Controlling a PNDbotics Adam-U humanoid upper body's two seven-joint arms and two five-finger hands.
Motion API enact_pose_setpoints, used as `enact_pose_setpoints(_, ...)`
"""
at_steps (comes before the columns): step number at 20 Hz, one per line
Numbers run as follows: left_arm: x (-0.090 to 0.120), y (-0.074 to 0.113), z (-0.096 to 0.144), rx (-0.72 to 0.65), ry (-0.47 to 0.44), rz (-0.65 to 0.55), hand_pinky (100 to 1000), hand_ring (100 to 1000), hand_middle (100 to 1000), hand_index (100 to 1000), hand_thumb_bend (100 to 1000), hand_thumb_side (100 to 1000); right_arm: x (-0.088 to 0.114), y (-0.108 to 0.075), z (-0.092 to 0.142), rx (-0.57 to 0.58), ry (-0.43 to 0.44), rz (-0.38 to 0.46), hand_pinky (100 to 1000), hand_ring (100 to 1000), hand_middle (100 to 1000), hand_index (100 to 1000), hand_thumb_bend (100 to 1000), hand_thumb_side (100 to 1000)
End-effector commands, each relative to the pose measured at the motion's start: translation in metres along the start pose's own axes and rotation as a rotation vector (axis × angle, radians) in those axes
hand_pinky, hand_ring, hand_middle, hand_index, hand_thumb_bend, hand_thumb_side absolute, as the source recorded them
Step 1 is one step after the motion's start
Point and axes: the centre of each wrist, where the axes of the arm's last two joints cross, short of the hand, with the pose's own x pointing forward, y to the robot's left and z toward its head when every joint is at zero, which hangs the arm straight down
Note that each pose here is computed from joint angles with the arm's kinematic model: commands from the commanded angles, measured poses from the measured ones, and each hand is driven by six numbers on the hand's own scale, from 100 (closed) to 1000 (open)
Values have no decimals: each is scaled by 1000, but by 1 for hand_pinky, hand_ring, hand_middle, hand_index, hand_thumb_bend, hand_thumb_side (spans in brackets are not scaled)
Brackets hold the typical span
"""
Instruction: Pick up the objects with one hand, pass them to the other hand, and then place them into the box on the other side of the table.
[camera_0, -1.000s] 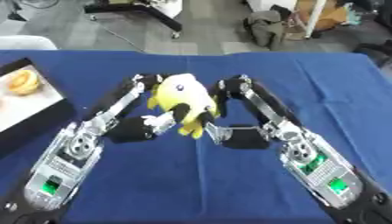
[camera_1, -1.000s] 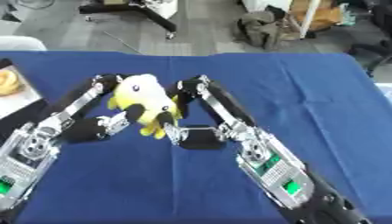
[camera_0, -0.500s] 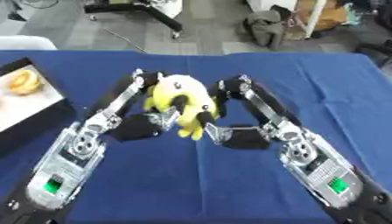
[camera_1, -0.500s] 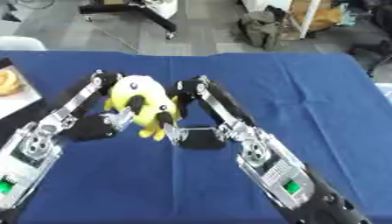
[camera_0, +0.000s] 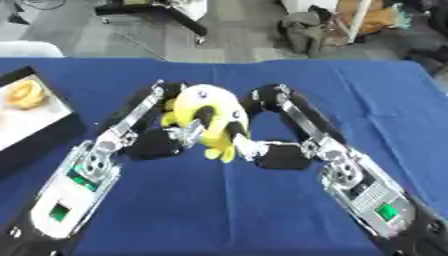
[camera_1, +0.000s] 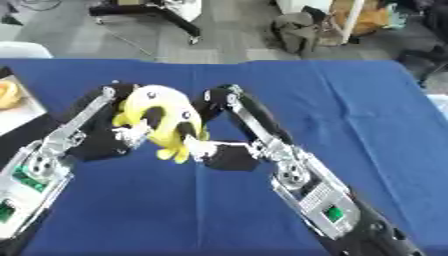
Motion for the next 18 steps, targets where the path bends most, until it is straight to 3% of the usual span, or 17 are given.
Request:
enact_pose_setpoints(1,3,14,5,37,-7,-21,525,185,102,342,100,493,1,-20,-3,-123,-72,80,616,681,498,411,100,389)
enact_pose_setpoints(4,1,23,11,95,7,-29,524,187,103,342,100,494,-4,-33,-1,-222,-99,141,647,749,659,540,100,372)
enact_pose_setpoints(8,2,41,22,195,27,-68,519,191,107,345,100,487,-12,-51,5,-346,-70,222,691,808,847,713,100,359)
enact_pose_setpoints(10,2,59,32,275,53,-129,514,194,110,347,100,450,-17,-61,12,-422,-26,267,688,806,840,714,100,362)
enact_pose_setpoints(13,4,96,52,424,123,-297,499,208,124,359,100,246,-26,-68,25,-494,56,320,680,797,813,692,100,388)
enact_pose_setpoints(15,3,127,69,535,225,-493,497,236,150,382,100,100,-30,-68,34,-515,107,340,678,795,805,684,100,401)
enact_pose_setpoints(18,-11,167,89,642,443,-784,478,253,165,392,114,100,-35,-64,45,-511,160,355,674,790,793,679,100,419)
